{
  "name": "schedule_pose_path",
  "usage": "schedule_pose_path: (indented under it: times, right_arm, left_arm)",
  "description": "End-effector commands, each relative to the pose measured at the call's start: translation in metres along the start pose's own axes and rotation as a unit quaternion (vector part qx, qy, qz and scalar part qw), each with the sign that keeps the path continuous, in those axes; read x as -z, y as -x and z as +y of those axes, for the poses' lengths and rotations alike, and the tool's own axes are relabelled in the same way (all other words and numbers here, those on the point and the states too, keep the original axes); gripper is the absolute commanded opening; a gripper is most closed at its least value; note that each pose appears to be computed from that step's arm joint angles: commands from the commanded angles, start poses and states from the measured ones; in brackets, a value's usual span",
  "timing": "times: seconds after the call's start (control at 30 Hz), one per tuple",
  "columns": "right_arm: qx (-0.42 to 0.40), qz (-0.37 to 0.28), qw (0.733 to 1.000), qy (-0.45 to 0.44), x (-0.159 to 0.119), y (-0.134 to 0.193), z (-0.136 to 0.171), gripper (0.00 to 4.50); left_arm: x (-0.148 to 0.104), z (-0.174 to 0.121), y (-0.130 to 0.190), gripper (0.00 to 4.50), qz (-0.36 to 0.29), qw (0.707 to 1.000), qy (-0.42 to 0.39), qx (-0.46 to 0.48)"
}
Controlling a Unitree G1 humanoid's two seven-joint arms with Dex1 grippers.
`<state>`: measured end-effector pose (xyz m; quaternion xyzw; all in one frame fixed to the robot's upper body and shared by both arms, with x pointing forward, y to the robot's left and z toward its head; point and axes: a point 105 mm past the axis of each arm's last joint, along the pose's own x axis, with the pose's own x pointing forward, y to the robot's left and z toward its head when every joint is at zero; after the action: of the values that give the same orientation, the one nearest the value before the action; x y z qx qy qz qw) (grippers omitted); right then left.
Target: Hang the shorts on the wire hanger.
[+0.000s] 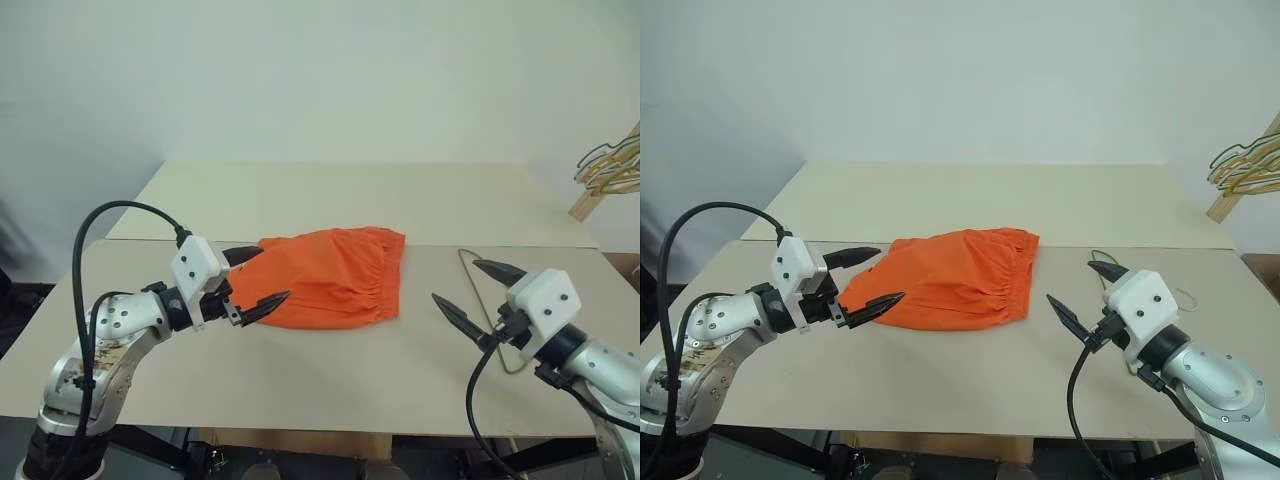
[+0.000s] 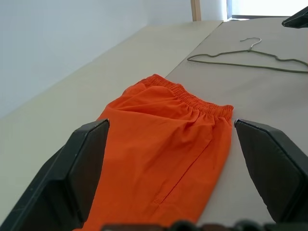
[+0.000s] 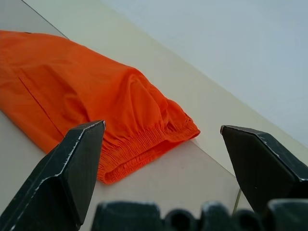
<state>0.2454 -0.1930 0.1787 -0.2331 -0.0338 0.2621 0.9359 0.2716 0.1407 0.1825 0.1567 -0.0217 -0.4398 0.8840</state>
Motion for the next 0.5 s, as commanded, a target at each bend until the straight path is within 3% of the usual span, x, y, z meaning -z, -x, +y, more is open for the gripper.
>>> schedule_pose_path:
  times: [0.03, 0.3, 0.5]
  right_arm:
    - [0.003, -0.02, 1.0, 0.018, -0.011, -0.001, -0.003, 4.47]
    - [0.0, -0.025, 1.0, 0.018, -0.012, -0.003, -0.003, 4.47]
    - [-0.03, -0.018, 0.999, 0.033, -0.015, -0.01, -0.001, 4.47]
  left_arm:
    - [-0.011, 0.004, 0.0, 4.5, -0.017, 1.0, -0.011, -0.005]
    - [-0.008, 0.006, 0.001, 4.5, -0.002, 1.0, -0.014, -0.005]
    - [0.002, 0.004, 0.013, 4.5, 0.056, 0.995, -0.048, 0.074]
